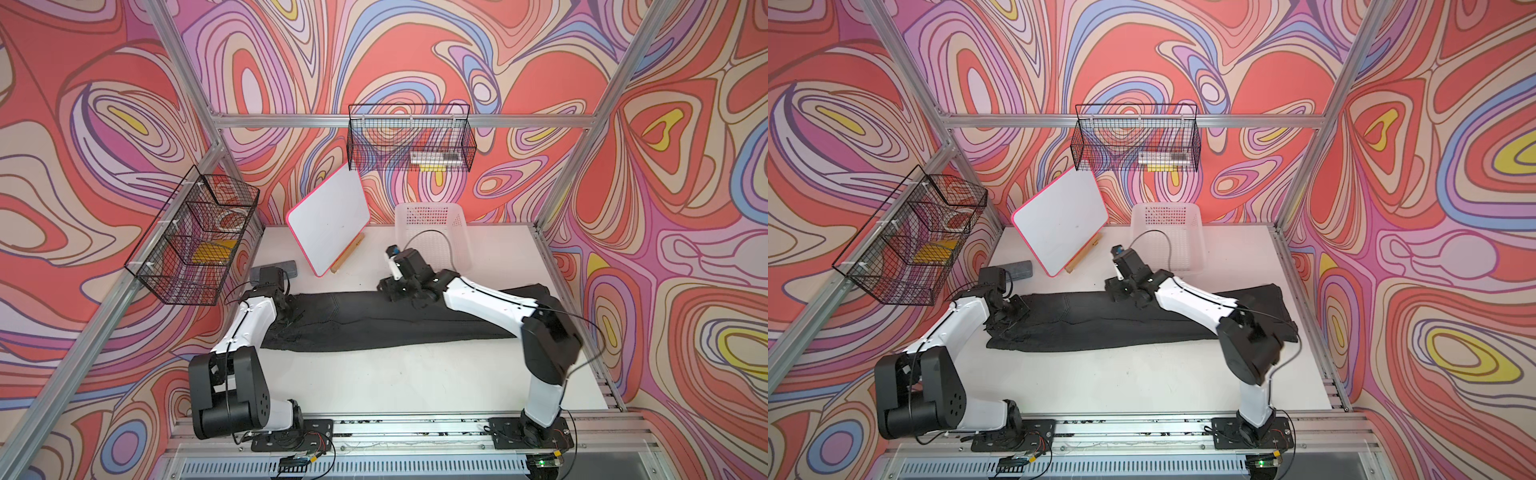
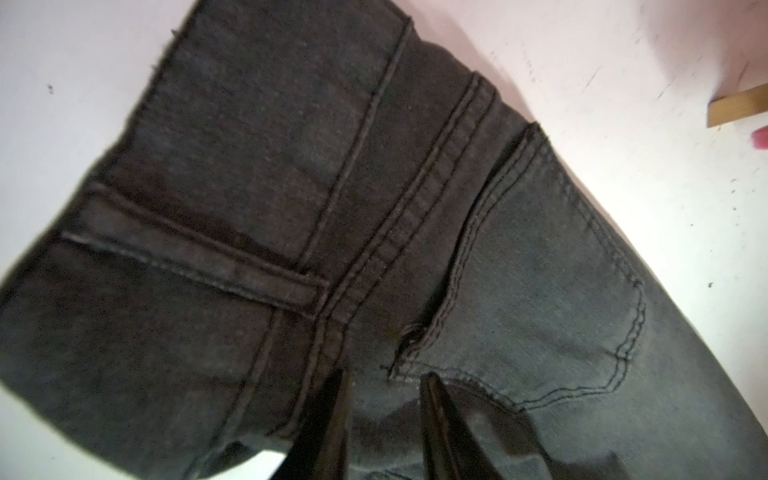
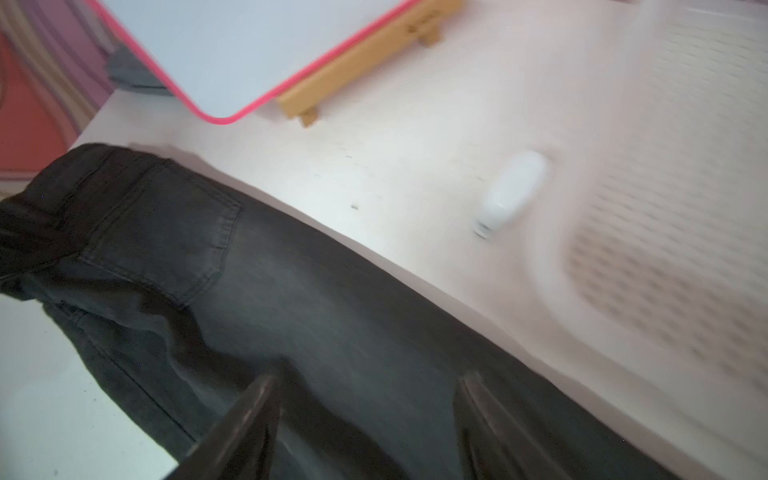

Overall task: Roll up the long pants
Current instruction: Fold the long pant at the center of the board.

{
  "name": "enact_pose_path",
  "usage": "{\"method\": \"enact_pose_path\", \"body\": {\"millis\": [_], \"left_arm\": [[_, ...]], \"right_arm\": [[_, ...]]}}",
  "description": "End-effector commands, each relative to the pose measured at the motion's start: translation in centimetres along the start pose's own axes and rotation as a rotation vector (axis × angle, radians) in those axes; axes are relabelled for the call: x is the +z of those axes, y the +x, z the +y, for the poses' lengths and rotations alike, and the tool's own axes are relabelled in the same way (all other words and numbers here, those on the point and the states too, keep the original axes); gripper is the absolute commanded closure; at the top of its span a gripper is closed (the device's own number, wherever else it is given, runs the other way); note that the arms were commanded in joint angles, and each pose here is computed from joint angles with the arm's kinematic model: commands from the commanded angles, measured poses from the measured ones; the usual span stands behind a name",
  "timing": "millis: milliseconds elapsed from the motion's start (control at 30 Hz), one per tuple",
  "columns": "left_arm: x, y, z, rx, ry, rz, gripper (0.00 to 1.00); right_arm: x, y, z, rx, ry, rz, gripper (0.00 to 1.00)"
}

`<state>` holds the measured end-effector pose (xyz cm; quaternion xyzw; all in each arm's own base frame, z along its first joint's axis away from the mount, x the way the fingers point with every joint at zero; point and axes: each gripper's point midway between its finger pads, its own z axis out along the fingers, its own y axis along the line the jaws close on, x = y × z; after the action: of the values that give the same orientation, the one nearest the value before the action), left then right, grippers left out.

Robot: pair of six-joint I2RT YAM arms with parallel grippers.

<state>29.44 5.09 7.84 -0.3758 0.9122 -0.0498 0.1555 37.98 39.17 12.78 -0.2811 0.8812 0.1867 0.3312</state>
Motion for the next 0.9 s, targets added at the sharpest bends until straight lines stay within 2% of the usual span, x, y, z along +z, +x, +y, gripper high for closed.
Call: {"method": "enact_pose_path", "body": {"millis": [0, 67, 200, 267, 367, 500, 533, 567, 633, 733, 867], "left_arm": [[-3.0, 0.0, 0.0, 0.006, 0.014, 0.004, 0.53], [-4.3, 0.6, 0.5, -0.005, 0.004, 0.01, 0.48], [-5.9, 2.6, 1.4, -0.031, 0.005, 0.037, 0.44], [-6.0, 3.9, 1.8, -0.056, 0.017, 0.061, 0.38], [-5.3, 5.4, 2.8, -0.132, 0.011, 0.065, 0.37], [-4.5, 5.9, 2.3, -0.251, 0.052, 0.089, 0.36], [-4.2, 5.9, 2.3, -0.276, 0.055, 0.089, 0.35], [-3.9, 5.6, 2.2, -0.29, 0.061, 0.073, 0.3], [-3.5, 4.7, 2.9, -0.302, 0.021, 0.027, 0.29], [-3.1, 3.4, 3.2, -0.294, -0.011, -0.013, 0.3], [-2.2, 2.7, 3.6, -0.295, -0.031, -0.042, 0.35]], "right_arm": [[3.3, 3.4, 2.2, -0.225, -0.091, 0.136, 0.29], [3.8, 4.2, 2.8, -0.253, -0.125, 0.16, 0.28], [2.8, 6.4, 4.3, -0.327, -0.19, 0.222, 0.26], [2.4, 7.8, 5.1, -0.366, -0.207, 0.262, 0.23], [2.1, 8.7, 5.8, -0.37, -0.232, 0.283, 0.23], [1.5, 8.7, 6.0, -0.359, -0.234, 0.277, 0.21], [1.4, 8.6, 6.1, -0.364, -0.23, 0.273, 0.2], [1.4, 8.5, 6.1, -0.373, -0.218, 0.268, 0.2], [1.8, 8.7, 5.9, -0.391, -0.193, 0.27, 0.2], [2.6, 8.7, 5.1, -0.415, -0.129, 0.258, 0.21], [3.3, 8.9, 4.5, -0.444, -0.094, 0.254, 0.27]]}}
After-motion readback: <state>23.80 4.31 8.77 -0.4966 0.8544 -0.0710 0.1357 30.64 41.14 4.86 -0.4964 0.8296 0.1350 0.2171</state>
